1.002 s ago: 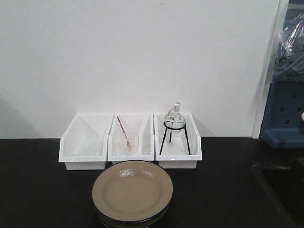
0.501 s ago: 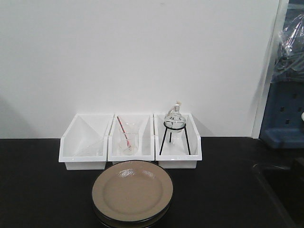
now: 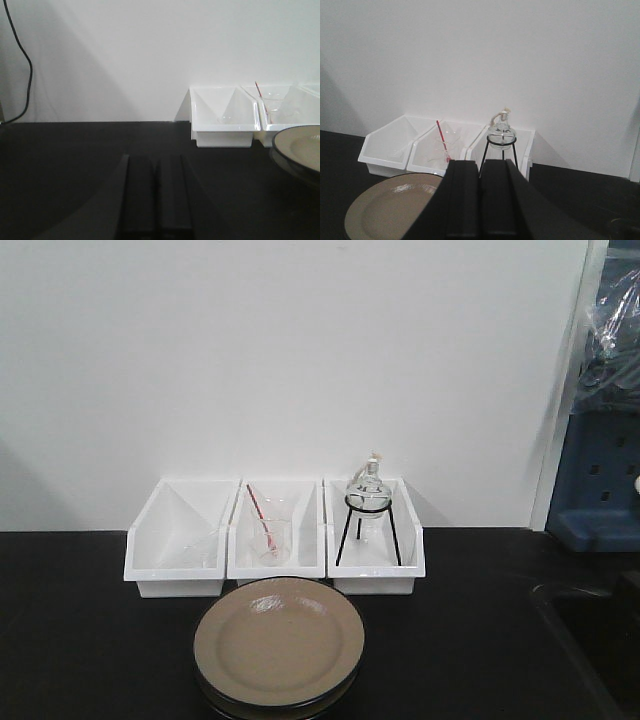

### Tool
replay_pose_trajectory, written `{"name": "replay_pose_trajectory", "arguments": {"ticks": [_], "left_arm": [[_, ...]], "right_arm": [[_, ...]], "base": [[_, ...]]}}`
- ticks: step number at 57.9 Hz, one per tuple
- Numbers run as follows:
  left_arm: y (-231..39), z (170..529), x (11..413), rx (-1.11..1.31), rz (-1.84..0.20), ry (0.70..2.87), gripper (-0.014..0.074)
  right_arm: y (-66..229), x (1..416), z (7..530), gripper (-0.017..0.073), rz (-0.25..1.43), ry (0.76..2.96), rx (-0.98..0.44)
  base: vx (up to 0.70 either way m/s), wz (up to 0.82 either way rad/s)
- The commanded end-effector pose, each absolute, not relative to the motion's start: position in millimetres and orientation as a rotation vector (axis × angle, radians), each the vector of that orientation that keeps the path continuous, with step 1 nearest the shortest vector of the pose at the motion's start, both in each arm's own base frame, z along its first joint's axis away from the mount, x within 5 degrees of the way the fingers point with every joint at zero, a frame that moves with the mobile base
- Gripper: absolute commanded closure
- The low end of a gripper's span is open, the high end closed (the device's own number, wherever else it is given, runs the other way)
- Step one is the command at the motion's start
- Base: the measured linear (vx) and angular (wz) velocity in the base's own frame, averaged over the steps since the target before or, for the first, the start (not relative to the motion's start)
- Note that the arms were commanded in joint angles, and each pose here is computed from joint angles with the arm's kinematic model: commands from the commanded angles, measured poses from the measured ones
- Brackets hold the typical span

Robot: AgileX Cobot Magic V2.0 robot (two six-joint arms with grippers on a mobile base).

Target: Arrange circular plates on left workspace

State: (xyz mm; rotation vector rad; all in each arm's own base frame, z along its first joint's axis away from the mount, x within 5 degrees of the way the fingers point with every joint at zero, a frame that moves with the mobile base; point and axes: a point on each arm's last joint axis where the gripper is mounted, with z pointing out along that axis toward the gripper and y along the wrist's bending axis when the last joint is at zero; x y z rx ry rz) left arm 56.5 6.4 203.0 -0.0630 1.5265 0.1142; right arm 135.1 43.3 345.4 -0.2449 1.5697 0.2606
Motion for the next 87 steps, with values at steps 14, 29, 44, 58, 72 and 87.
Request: {"name": "replay_pose_trajectory", "arguments": {"ticks": [14,29,44,58,72,87], "left_arm": [[6.3,199.0,55.7,-0.052,0.123,1.521,0.0593],[6.3,199.0,55.7,-0.052,0.123,1.521,0.0592],[6.3,199.0,55.7,-0.052,0.123,1.521,0.0592],[6.3,199.0,55.7,-0.052,0.123,1.521,0.0592],[6.3,199.0,55.7,-0.052,0.123,1.521,0.0592],[6.3,199.0,55.7,-0.052,0.123,1.521,0.0593]], "right_arm": [[41.0,134.3,355.8,0.0559,0.250,1.538,-0.224],[41.0,134.3,355.8,0.0559,0.250,1.538,-0.224],[41.0,134.3,355.8,0.0559,0.250,1.538,-0.224],[41.0,134.3,355.8,0.0559,0.250,1.538,-0.224],[41.5,134.1,355.5,0.0559,0.220,1.534,-0.261],[41.4,134.0,349.1,0.0559,0.198,1.599,-0.290]], "base": [[0.00,0.00],[0.00,0.00],[0.00,0.00],[0.00,0.00],[0.00,0.00],[0.00,0.00]]}}
